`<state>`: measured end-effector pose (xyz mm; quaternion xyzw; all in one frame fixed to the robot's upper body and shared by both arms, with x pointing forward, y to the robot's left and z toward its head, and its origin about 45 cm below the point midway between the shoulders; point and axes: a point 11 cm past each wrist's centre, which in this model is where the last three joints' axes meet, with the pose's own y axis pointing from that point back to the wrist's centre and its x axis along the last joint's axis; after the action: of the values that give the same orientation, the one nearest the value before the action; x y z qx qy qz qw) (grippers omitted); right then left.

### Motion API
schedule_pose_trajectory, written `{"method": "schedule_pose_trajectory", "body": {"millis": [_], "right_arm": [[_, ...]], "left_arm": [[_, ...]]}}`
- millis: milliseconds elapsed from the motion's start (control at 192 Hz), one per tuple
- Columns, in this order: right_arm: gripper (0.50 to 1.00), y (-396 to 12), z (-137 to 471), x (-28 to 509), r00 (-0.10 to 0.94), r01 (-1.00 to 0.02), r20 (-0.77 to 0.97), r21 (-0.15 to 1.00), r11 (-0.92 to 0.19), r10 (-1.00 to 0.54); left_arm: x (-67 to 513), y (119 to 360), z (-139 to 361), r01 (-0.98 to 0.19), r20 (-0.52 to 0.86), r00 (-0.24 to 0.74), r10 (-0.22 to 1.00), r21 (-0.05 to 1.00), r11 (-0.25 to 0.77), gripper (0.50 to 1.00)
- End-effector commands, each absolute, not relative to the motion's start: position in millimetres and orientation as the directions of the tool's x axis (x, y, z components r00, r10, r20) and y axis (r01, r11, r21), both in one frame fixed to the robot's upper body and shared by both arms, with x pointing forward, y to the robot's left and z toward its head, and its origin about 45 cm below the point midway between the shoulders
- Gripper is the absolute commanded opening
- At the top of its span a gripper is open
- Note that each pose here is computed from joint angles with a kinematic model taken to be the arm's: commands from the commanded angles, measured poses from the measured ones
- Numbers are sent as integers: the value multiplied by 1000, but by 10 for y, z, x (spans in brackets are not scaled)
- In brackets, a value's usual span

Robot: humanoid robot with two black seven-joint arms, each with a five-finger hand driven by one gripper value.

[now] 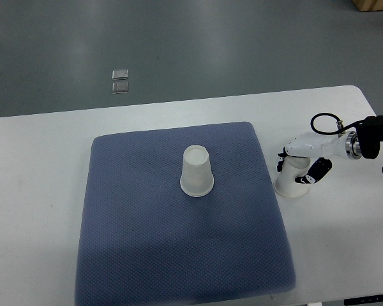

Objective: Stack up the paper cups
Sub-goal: 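Lift the held cup with the right hand off the table, then move the held cup over the upside-down cup and lower it on top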

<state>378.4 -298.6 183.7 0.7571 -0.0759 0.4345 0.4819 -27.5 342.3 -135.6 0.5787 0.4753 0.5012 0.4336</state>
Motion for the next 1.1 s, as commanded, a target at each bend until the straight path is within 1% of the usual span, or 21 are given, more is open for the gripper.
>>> {"method": "schedule_pose_trajectory", "body": {"millis": [0,130,271,480,621,918,1017,1095], "right_arm": [[607,-2984,1857,3800,608,-537,734,661,-524,303],[607,-2999,1912,3831,599,-546,741,655,-523,302],[607,-2981,2103,3941,567,-569,766,631,-528,303],[607,-2880,2521,4130,504,-598,804,589,-544,316],[607,-2722,2904,4266,452,-610,831,553,-567,325],[607,-2259,3500,4284,408,-550,850,519,-654,332],[607,-2035,3630,4219,415,-504,852,507,-700,319],[607,-1833,3720,4173,402,-468,857,494,-733,322]], "left_arm": [[-275,3423,-1356,116,168,46,985,978,-172,1000],[-275,3423,-1356,116,168,44,985,978,-172,1000],[-275,3423,-1356,116,168,44,985,978,-172,1000],[-276,3423,-1356,116,168,46,985,978,-172,1000],[-276,3423,-1356,116,168,46,985,978,-172,1000],[-275,3423,-1356,116,168,46,985,978,-172,1000],[-275,3423,-1356,116,168,46,985,978,-172,1000],[-276,3423,-1356,116,168,46,985,978,-172,1000]]}}
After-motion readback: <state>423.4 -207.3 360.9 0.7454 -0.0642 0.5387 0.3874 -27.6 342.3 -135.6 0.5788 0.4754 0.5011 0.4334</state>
